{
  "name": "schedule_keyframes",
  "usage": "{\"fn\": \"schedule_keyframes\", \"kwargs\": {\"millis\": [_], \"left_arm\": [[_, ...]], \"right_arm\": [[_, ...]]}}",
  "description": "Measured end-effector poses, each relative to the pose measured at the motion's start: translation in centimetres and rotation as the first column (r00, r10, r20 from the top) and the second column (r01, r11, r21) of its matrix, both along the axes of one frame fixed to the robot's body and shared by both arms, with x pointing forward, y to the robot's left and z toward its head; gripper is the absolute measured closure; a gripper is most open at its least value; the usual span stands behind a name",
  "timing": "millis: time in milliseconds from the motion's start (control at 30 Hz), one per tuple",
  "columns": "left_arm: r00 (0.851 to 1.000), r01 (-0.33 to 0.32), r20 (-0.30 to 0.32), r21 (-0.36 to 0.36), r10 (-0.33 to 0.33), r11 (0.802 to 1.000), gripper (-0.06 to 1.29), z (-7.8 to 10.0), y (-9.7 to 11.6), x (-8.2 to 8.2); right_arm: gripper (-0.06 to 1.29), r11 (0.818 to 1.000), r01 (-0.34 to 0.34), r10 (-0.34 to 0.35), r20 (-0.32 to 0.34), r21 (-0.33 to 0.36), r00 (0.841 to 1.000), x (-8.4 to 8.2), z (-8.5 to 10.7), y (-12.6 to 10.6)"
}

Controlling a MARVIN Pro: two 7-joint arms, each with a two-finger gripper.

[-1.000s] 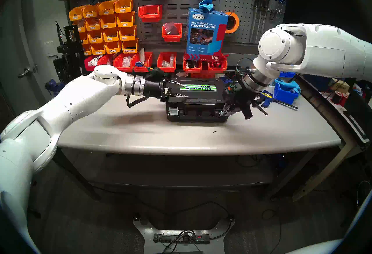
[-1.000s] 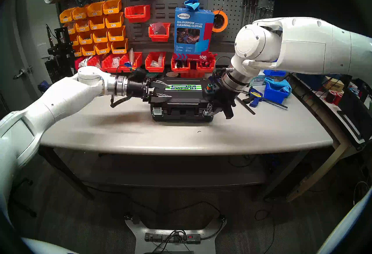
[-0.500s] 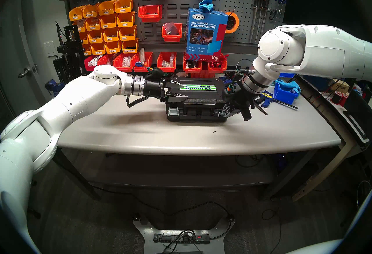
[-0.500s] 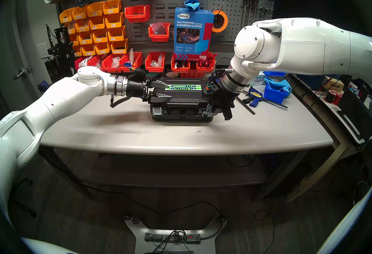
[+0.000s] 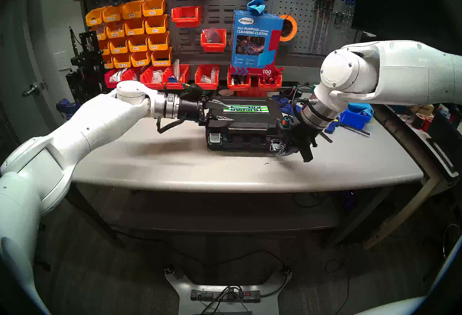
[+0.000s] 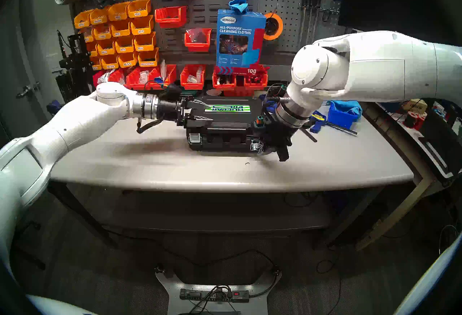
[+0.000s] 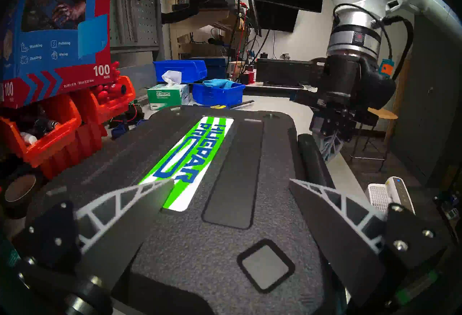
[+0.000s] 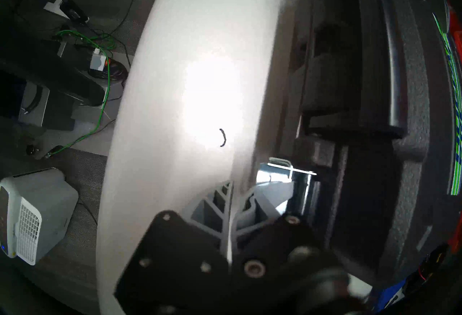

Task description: Open the tool box

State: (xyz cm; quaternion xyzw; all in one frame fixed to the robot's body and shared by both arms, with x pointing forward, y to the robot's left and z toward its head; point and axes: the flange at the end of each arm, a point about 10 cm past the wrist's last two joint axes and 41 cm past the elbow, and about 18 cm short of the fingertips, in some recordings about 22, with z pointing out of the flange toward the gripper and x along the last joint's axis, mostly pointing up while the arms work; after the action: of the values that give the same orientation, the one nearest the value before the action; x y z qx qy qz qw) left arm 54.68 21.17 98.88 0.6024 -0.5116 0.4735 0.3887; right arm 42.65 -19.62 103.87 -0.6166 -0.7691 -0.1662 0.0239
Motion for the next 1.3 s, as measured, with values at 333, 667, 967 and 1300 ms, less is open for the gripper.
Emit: {"fn": "schedule_keyframes", "kwargs": {"millis": [333,667,967,1300], "left_arm": [[1.0,0.003,0.003,-0.002,-0.003,1.0,0.0,0.1,0.0,0.0],[1.0,0.002,0.0,0.001,-0.002,1.0,0.0,0.0,0.0,0.0],[1.0,-0.001,0.001,0.001,0.001,1.0,0.0,0.0,0.0,0.0],[1.0,-0.003,0.001,0.001,0.003,1.0,0.0,0.0,0.0,0.0]], "right_arm": [[1.26,0.999,0.025,-0.024,-0.032,0.025,0.999,-0.6,-1.0,-0.3],[1.26,0.998,0.026,-0.018,-0.15,0.052,0.989,-1.9,-2.2,-1.4],[1.27,0.998,-0.026,0.043,-0.293,0.063,0.955,-4.5,-2.2,-2.9],[1.27,0.994,-0.069,0.088,-0.254,0.083,0.963,-3.8,2.3,-4.0]]}}
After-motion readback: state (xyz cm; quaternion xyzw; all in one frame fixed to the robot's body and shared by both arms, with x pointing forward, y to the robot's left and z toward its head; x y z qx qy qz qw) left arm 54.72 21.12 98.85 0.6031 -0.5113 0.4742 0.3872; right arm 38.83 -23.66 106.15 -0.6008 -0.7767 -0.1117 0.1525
